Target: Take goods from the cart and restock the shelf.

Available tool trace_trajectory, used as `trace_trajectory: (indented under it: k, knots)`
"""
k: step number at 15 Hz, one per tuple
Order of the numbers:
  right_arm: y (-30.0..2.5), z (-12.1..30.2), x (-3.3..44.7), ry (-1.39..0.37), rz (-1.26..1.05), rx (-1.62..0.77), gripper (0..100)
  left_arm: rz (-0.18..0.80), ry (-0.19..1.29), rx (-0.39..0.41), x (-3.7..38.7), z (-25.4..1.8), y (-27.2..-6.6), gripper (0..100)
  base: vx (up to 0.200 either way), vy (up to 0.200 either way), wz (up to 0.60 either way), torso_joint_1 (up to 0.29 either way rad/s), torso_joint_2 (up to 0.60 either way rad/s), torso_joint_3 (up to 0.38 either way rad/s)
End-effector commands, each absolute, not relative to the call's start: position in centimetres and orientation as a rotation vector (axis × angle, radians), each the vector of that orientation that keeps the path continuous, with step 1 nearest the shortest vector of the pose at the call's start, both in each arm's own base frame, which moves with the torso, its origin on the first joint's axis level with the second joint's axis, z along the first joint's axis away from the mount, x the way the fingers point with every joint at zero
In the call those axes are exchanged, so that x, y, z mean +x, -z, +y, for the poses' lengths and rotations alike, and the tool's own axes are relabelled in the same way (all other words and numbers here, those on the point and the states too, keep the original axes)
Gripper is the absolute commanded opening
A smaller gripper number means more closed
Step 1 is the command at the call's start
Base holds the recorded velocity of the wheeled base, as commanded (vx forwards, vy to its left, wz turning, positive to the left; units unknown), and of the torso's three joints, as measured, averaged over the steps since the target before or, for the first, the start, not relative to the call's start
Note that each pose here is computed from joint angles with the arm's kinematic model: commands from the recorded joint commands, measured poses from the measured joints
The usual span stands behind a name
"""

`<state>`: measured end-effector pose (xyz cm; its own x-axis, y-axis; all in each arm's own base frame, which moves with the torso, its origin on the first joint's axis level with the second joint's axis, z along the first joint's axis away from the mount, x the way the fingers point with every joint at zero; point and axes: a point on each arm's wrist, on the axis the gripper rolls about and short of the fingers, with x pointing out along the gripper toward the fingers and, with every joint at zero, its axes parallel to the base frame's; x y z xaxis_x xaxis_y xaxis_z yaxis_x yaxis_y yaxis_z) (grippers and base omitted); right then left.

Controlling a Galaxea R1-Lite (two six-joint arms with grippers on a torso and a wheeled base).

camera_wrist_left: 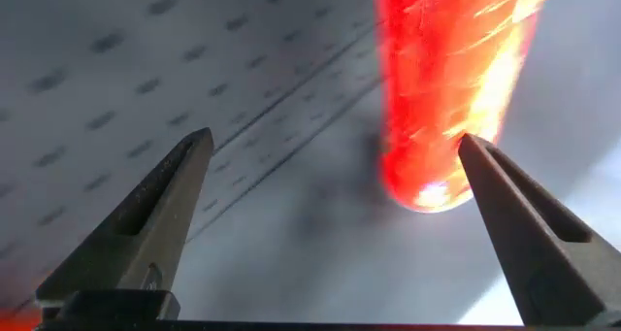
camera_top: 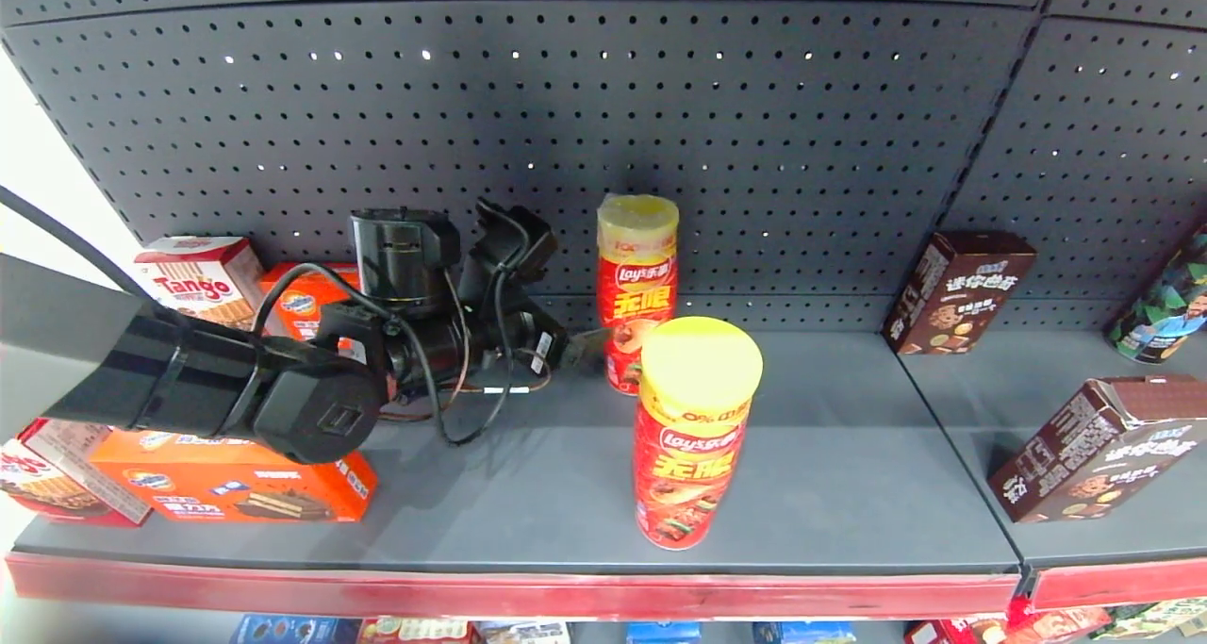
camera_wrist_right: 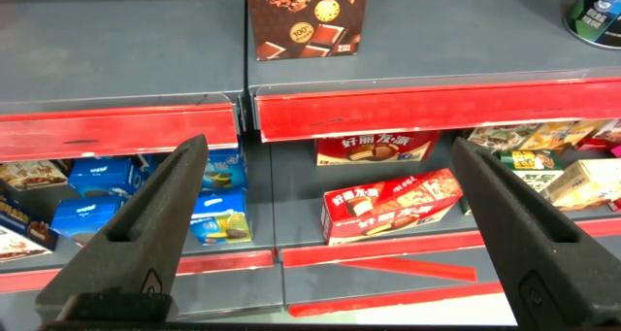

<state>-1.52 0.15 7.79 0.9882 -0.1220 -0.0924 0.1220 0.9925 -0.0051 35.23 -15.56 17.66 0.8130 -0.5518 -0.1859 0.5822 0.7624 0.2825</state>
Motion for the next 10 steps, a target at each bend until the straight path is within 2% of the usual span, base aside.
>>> trace_trajectory:
  k: [1, 5, 10]
  knots:
    - [-7.80, 0.15, -1.52, 0.122, 0.092, 0.000, 100, 0.092, 0.559, 0.345, 34.85, -14.96, -18.15, 100, 0.000, 0.000, 0.00, 0.000, 0.00, 0.000]
    - [-7.80, 0.15, -1.50, 0.122, 0.094, 0.000, 100, 0.100, 0.471, 0.356, 35.15, -14.81, -18.28, 100, 0.000, 0.000, 0.00, 0.000, 0.00, 0.000]
    - [-7.80, 0.15, -1.52, 0.122, 0.092, 0.000, 100, 0.085, 0.467, 0.354, 35.28, -14.98, -18.56, 100, 0.000, 0.000, 0.00, 0.000, 0.00, 0.000]
